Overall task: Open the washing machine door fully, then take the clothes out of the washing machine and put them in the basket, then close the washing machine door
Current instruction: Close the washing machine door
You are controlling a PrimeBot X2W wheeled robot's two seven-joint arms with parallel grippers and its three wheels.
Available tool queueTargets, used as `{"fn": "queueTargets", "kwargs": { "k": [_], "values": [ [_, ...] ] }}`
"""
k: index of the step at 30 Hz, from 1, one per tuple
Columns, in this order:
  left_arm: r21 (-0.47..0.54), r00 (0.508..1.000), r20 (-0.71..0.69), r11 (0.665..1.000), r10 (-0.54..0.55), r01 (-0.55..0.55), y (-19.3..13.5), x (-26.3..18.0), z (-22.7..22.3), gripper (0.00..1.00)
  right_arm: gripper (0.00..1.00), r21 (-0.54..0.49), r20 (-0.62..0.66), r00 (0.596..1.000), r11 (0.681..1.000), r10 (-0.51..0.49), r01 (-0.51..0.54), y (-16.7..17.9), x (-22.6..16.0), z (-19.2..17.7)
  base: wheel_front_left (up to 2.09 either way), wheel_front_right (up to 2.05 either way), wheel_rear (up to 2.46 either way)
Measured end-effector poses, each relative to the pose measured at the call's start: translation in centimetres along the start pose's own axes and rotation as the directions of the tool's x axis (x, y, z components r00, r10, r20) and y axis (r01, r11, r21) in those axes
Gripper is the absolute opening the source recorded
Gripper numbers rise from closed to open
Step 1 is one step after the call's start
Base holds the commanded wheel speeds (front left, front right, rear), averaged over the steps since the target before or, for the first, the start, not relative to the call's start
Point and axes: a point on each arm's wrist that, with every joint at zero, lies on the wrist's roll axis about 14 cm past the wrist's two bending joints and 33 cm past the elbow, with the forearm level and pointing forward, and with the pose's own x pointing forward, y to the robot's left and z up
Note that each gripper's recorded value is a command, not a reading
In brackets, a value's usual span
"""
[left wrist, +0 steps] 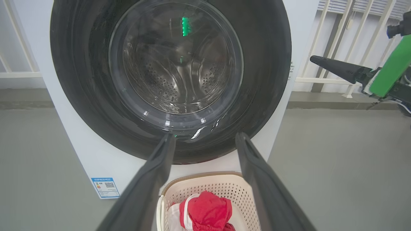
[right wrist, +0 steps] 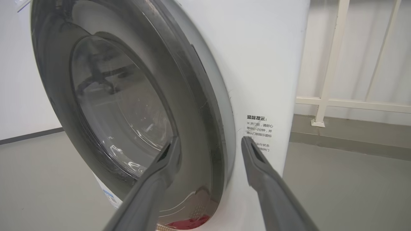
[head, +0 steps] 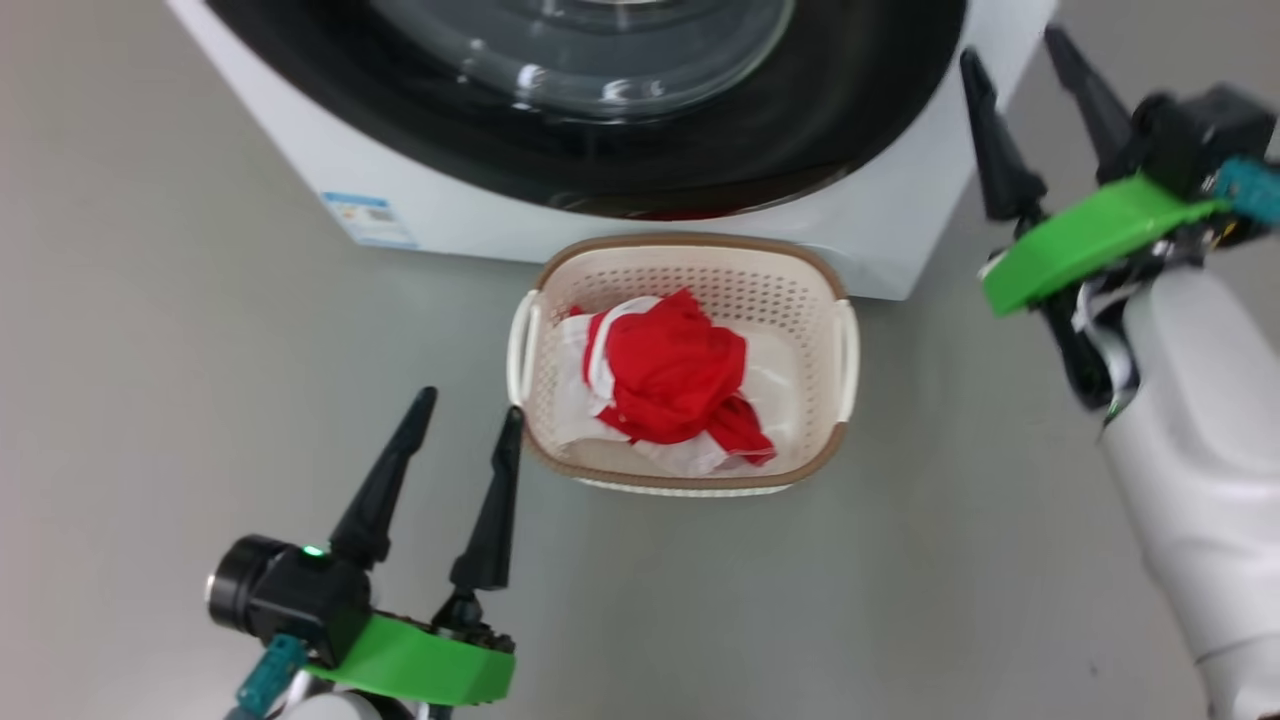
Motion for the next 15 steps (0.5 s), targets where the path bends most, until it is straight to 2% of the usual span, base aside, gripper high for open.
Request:
{"fn": "queueTargets", "kwargs": {
  "k": [7,15],
  "values": [
    [-0.023,0.999,0.022,0.999,-0.04,0.04,-1.2,1.1,0.3,1.0,1.0,0.001,-0.02,0.993,0.993,-0.116,0.116,-2.2,-5.8,-1.4,0.0,0.0,0.0],
    [-0.042,0.996,0.036,0.996,-0.077,0.078,-2.6,1.4,0.7,1.0,1.0,-0.038,0.018,0.981,0.98,-0.193,0.194,-3.3,-11.7,0.2,0.0,0.0,0.0]
  ]
}}
